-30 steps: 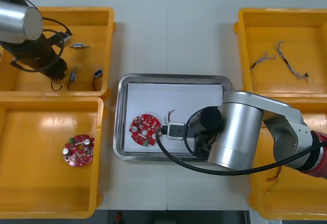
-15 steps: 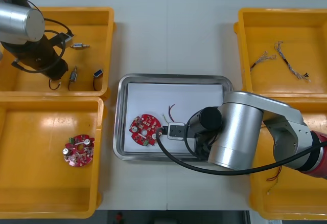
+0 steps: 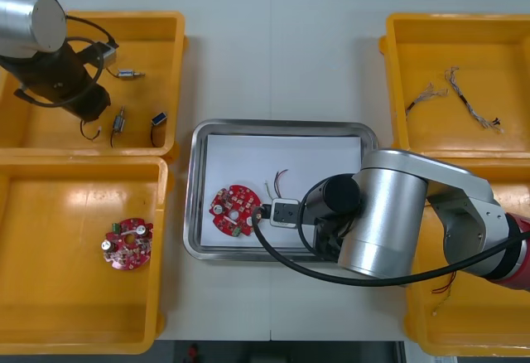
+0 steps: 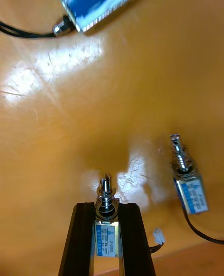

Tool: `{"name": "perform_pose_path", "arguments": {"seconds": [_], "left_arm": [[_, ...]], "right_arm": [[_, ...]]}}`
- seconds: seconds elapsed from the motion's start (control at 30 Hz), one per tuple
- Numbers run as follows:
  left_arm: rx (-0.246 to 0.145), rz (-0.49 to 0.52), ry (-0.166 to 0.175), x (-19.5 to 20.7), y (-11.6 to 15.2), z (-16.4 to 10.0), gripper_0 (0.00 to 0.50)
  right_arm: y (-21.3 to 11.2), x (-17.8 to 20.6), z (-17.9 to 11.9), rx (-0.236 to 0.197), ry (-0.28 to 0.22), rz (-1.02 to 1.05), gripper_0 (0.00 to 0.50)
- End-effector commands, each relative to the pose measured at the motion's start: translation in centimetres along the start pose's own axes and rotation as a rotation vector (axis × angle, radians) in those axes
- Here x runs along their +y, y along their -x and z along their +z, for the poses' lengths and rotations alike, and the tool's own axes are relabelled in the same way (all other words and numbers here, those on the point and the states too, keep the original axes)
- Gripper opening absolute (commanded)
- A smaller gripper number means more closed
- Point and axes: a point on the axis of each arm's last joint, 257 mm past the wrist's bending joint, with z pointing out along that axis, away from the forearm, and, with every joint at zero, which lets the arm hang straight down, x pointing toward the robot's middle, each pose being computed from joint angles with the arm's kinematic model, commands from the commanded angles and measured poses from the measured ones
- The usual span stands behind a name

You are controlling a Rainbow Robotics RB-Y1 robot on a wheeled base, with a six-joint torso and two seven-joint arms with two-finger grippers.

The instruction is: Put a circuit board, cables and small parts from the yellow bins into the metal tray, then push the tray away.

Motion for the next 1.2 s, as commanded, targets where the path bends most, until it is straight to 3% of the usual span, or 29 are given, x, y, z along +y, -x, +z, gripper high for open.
{"name": "perform_pose_path", "arguments": {"seconds": [0.03, 0.27, 0.5, 0.63, 0.73, 0.87, 1.1, 1.2], "left_arm": [[-0.093, -0.078, 0.027, 1.2, 4.0, -5.4, 0.000], [-0.075, -0.145, 0.028, 0.0, 4.0, -7.8, 0.000], [-0.077, -0.222, 0.017, -2.2, 4.6, -9.7, 0.000], [-0.081, -0.268, 0.019, -3.3, 4.9, -10.6, 0.000], [-0.076, -0.313, 0.025, -4.4, 5.0, -11.3, 0.001], [-0.072, -0.367, 0.034, -5.7, 5.2, -11.6, 0.000], [-0.069, -0.426, 0.044, -8.3, 5.4, -12.5, 0.001], [-0.104, -0.409, 0.036, -10.0, 6.5, -13.2, 0.002]], "right_arm": [[1.2, -0.3, -1.7, -0.049, -0.016, 0.035, 0.500], [2.5, -2.9, -5.0, -0.058, -0.046, 0.108, 0.500], [1.5, -4.7, -8.5, -0.041, 0.011, 0.244, 0.500], [2.0, -7.6, -10.9, -0.123, -0.026, 0.323, 0.500], [1.4, -10.6, -13.2, -0.181, -0.093, 0.396, 0.500], [-0.1, -12.9, -14.8, -0.207, -0.130, 0.459, 0.500], [-5.3, -16.1, -15.8, -0.165, -0.173, 0.572, 0.500], [-7.5, -17.7, -16.1, -0.154, -0.180, 0.643, 0.500]]}}
